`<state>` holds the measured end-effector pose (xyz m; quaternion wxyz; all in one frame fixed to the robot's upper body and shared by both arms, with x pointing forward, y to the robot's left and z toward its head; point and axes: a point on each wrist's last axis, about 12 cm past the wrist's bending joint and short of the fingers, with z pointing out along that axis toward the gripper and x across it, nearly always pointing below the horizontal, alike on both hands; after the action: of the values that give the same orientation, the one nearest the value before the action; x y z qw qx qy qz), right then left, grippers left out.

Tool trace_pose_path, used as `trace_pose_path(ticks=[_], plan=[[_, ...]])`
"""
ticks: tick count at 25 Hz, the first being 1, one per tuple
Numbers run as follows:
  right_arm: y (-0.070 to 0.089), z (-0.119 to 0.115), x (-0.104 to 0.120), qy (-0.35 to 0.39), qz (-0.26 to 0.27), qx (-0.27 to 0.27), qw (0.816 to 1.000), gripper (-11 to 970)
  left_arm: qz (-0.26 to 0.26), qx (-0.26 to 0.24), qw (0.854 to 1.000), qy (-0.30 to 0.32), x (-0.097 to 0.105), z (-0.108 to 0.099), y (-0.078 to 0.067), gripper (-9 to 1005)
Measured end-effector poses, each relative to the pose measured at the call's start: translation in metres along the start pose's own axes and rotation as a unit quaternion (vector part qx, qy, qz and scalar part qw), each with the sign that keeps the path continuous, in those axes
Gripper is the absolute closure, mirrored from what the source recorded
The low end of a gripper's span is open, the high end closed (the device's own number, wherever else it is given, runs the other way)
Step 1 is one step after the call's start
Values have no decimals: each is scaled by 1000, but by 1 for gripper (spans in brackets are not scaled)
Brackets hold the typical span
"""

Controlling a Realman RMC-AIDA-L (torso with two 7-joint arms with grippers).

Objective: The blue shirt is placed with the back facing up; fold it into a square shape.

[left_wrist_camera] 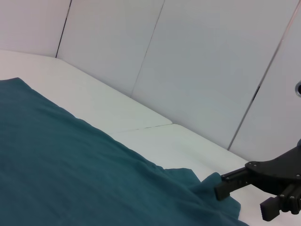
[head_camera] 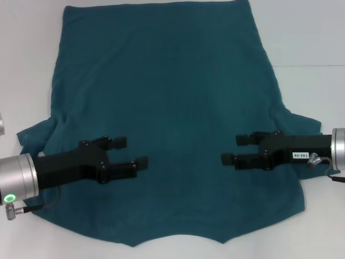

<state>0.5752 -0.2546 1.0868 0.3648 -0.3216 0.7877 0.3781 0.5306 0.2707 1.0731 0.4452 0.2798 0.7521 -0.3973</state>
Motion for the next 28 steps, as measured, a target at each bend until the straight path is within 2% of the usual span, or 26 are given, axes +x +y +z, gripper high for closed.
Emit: trace_pose_path(ticks=[13, 22, 28], plan=[[0, -1, -1, -3, -2, 1, 1000, 44, 1, -3, 1000, 1, 0, 1, 1, 80], [1, 0, -3, -22, 5, 0, 1000, 45, -28, -95, 995, -30, 0, -15, 21, 92], [2, 6, -6, -28, 7, -2, 1000, 45, -68, -177, 980, -55, 4, -38, 39, 100]])
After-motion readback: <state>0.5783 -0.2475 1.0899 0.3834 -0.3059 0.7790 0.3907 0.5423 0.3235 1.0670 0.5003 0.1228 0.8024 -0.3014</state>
